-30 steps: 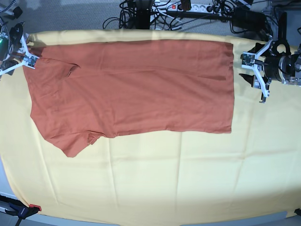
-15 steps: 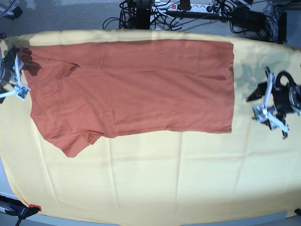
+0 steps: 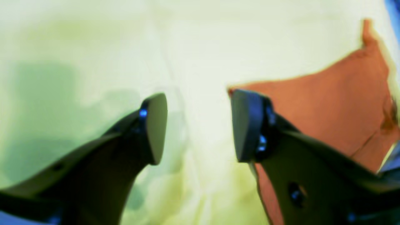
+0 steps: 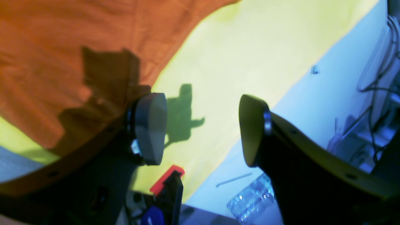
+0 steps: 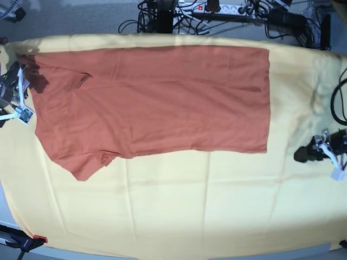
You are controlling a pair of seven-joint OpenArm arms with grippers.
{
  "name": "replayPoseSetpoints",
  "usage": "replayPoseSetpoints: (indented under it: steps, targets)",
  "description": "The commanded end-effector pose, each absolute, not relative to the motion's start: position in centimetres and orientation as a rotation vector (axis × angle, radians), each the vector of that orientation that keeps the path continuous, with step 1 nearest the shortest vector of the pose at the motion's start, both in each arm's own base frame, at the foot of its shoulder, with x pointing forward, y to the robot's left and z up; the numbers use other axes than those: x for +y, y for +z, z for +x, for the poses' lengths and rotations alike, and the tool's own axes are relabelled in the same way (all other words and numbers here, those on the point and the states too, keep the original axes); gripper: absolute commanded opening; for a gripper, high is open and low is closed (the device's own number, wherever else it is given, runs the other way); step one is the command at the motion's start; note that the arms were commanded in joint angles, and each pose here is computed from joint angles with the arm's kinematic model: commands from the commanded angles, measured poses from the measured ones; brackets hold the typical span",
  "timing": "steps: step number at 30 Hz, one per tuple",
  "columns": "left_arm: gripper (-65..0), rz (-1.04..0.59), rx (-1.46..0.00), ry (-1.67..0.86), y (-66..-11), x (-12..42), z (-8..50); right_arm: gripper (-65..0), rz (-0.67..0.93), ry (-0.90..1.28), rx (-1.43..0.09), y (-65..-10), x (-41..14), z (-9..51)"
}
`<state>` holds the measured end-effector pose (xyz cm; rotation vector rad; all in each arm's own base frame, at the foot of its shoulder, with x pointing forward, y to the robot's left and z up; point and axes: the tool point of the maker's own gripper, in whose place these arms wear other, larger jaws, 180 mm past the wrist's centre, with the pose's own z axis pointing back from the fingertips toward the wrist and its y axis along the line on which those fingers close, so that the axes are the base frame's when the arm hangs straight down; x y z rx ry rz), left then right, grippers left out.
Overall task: Fold the T-shirt properly
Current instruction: 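Release the shoulder edge and lift both grippers, then move both grippers to the hem corners and grasp them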
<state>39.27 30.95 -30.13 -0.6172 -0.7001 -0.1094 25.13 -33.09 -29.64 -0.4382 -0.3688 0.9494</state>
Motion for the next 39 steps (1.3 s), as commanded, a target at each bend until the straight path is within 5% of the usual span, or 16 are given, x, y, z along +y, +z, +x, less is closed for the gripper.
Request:
replayPoseSetpoints:
  steps: [1,21,23,28,39]
  targets:
    - [-27.8,-0.654,-0.755,-0.092,-28.7,30.8,40.4,-26.4,-0.481,0.959,-0.408,-28.3,-33.4,26.3]
    - [-27.9,-0.858,-0.510,-0.188,-35.0,18.9,38.9,-26.4,-0.447,0.940,-0.457,-28.5,-32.4,26.6]
    - [-33.3,-0.859,-0.529,-0.182,-34.7,19.0,39.3,-26.4,-0.422,0.931,-0.478,-28.9,-31.8,26.6]
    - [-65.0,-0.802,-0.623,-0.191,-33.5,19.8,41.5,-26.4,-0.360,0.913,-0.602,-29.3,-29.2,27.5]
    - [-65.0,-0.720,-0.743,-0.222,-31.8,20.5,44.2,-26.4,-0.295,0.686,-0.904,-27.2,-26.7,34.7]
